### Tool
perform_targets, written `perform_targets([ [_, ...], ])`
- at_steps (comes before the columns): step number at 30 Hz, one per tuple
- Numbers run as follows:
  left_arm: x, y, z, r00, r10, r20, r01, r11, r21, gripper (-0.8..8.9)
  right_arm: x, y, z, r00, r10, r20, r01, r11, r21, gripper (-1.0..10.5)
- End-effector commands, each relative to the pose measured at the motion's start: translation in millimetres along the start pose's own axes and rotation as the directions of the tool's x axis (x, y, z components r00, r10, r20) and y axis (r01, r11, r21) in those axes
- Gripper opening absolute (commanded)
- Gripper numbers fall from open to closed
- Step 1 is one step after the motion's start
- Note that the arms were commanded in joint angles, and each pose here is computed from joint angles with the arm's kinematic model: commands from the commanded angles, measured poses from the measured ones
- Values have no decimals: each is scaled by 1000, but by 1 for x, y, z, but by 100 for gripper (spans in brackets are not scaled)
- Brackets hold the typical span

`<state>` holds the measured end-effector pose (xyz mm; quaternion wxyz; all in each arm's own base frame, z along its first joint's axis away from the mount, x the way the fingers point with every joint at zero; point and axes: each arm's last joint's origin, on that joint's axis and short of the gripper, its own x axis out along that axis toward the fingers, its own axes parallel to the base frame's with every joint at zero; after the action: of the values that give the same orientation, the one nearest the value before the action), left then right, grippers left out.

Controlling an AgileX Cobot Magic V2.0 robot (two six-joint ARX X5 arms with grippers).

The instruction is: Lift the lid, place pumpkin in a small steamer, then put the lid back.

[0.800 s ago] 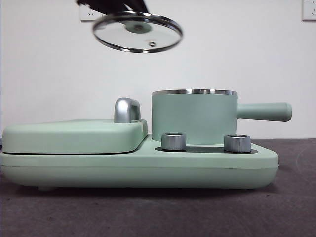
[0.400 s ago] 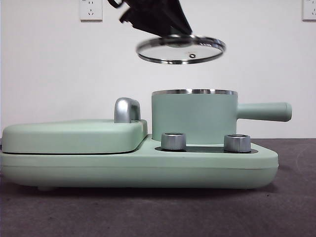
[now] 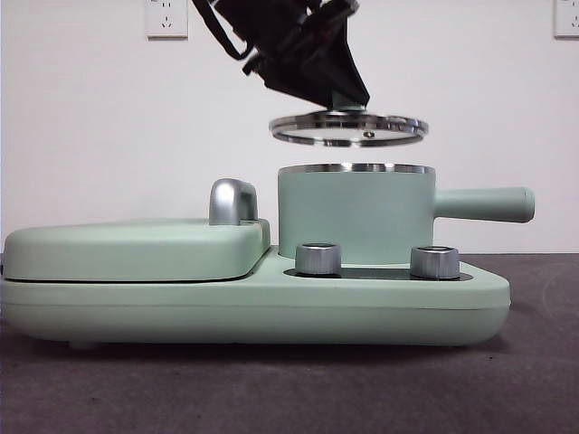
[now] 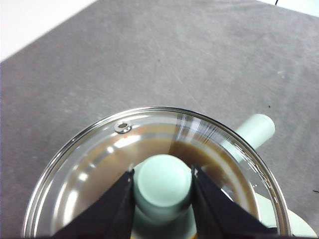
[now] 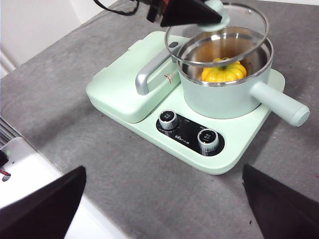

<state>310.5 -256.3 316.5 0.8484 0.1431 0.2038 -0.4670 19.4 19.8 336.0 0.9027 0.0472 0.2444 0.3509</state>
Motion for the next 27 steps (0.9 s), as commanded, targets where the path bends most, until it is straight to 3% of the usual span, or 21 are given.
perform_targets([
  [1, 3, -2, 10, 998, -24, 62, 21, 999, 39, 15, -1, 1, 2, 1000, 7, 11, -7, 1000, 8, 486],
  [16, 19, 2, 3, 998, -21, 67, 15, 997, 79, 14, -1, 1, 2, 1000, 7, 11, -8, 999, 33, 485],
  [27, 26, 12, -9, 1000, -12, 12, 12, 1000, -7, 14, -1, 0, 2, 1000, -10, 15, 10, 999, 37, 485],
])
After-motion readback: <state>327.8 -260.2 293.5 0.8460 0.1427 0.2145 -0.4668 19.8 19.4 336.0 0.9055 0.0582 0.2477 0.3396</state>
